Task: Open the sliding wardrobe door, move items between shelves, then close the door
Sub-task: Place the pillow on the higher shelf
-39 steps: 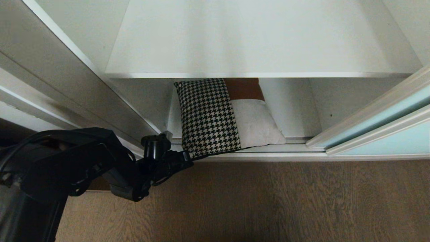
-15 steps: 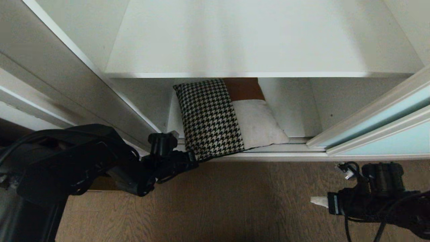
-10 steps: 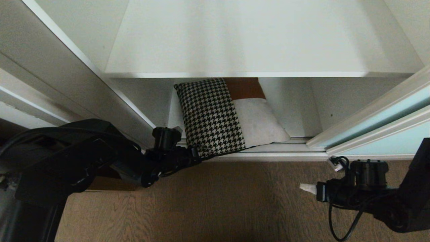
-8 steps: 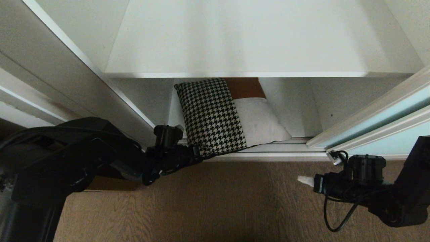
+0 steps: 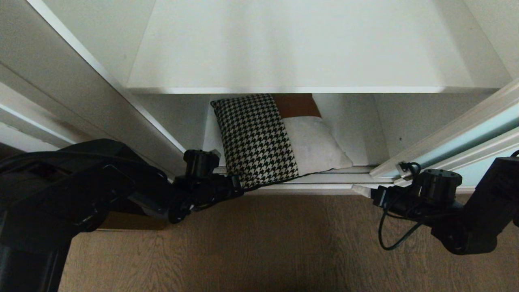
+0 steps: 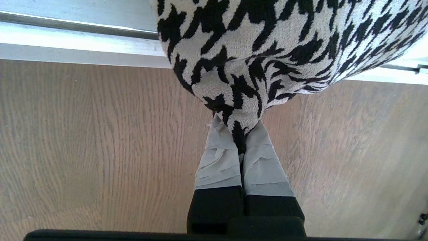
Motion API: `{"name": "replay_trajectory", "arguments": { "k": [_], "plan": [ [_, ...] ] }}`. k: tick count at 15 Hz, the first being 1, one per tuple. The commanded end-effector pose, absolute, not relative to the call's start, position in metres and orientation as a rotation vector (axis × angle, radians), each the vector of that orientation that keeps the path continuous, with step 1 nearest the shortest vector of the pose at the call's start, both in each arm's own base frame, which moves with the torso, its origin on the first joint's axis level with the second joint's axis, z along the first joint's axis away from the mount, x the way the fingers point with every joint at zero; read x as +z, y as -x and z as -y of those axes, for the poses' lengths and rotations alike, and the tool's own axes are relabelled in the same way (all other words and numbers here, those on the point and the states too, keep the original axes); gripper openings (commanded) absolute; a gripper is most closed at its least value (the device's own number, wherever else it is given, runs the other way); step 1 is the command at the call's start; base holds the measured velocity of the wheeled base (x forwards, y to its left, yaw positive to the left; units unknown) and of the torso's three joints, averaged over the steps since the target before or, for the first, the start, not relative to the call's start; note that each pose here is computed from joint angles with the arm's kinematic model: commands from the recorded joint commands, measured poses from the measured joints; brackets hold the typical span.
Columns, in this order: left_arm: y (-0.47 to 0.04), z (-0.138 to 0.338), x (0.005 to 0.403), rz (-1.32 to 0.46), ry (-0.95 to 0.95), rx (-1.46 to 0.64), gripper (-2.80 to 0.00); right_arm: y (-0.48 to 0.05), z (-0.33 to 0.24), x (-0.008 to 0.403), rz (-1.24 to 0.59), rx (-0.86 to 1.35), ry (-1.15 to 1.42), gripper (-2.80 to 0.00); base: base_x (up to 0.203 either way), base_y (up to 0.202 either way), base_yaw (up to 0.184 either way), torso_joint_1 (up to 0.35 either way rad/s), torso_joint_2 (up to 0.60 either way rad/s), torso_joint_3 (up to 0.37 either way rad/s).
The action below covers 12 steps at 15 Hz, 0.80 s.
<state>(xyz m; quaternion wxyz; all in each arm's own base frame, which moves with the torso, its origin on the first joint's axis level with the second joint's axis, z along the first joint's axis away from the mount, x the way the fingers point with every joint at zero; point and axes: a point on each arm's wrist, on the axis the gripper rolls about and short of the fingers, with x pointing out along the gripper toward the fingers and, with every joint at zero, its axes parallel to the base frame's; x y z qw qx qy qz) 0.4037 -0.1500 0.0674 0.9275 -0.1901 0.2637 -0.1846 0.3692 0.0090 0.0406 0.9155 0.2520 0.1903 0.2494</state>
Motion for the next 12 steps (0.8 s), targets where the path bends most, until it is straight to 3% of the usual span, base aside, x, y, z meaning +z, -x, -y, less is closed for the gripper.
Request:
{"name": "replay_trajectory", "arguments": {
  "k": [1, 12],
  "plan": [
    [-0.402, 0.150, 0.071, -0.534, 0.393, -0.382, -2.80, -0.381, -0.008, 0.044, -0.353, 0.522, -0.519, 0.00, 0.000, 0.000, 0.000, 0.000, 0.00, 0.000],
    [-0.394, 0.152, 0.064, -0.563, 0.384, -0.390, -2.80, -0.435, -0.036, 0.030, -0.292, 0.602, -0.560, 0.00, 0.000, 0.000, 0.000, 0.000, 0.00, 0.000]
  ]
}}
